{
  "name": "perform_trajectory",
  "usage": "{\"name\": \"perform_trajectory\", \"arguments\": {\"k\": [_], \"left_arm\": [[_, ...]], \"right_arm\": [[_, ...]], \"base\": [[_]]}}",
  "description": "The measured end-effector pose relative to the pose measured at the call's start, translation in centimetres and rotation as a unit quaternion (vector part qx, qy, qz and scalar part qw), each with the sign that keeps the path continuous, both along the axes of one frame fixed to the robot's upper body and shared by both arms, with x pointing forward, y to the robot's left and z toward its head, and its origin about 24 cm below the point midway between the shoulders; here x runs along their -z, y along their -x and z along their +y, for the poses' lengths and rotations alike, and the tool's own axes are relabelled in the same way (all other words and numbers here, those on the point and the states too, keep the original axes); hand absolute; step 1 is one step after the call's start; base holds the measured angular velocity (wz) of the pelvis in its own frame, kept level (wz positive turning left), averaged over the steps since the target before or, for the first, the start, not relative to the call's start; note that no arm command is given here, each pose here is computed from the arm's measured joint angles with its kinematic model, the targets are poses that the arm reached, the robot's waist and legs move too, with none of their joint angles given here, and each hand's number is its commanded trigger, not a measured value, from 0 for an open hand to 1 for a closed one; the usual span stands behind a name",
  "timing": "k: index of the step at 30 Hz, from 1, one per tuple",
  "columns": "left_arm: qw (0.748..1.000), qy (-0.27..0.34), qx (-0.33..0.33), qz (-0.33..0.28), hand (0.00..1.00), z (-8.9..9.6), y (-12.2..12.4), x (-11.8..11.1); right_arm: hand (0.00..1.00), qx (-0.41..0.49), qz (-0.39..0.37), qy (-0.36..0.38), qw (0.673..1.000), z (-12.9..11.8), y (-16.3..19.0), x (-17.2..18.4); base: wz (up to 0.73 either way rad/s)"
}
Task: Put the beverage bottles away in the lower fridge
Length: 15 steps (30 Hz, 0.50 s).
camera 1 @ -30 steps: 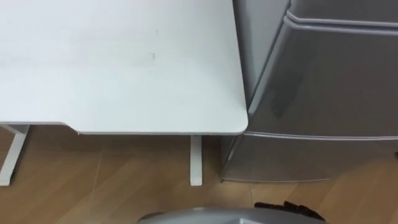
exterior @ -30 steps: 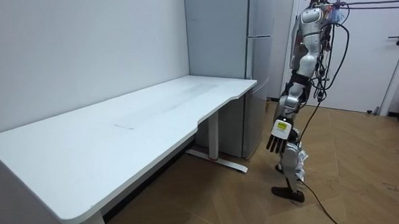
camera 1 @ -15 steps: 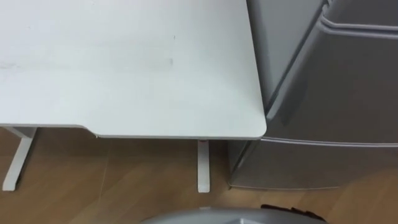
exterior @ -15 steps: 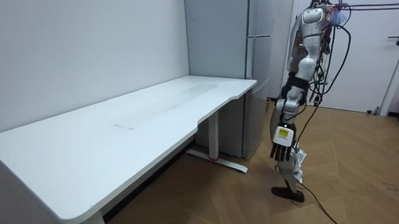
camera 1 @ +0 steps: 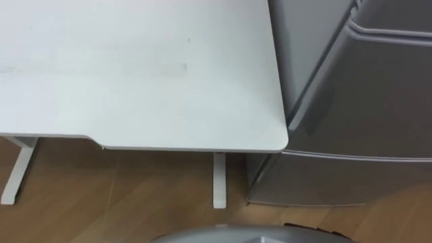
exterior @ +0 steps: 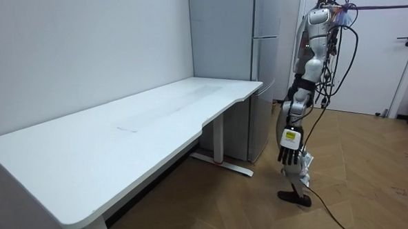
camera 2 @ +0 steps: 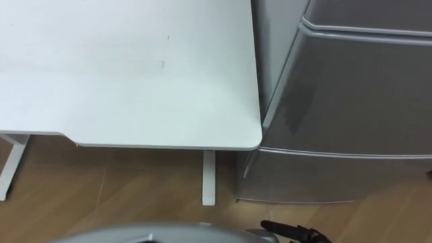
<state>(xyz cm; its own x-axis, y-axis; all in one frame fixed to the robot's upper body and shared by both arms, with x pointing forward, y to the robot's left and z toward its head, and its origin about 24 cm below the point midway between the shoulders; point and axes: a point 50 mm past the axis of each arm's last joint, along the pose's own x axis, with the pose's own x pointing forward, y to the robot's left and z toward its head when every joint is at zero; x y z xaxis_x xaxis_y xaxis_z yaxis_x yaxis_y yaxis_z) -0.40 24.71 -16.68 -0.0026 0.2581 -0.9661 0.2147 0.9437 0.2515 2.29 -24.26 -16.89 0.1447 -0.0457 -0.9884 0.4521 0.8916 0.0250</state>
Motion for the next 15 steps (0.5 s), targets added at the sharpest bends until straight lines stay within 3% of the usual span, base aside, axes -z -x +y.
{"name": "perform_trajectory", "arguments": {"k": [15], "left_arm": [[0.999,-0.014,0.041,-0.011,0.00,0.3,-1.7,-0.1]], "right_arm": [[0.00,-0.002,0.000,-0.005,1.000,0.0,0.2,0.0]], "base": [[-0.01]]}}
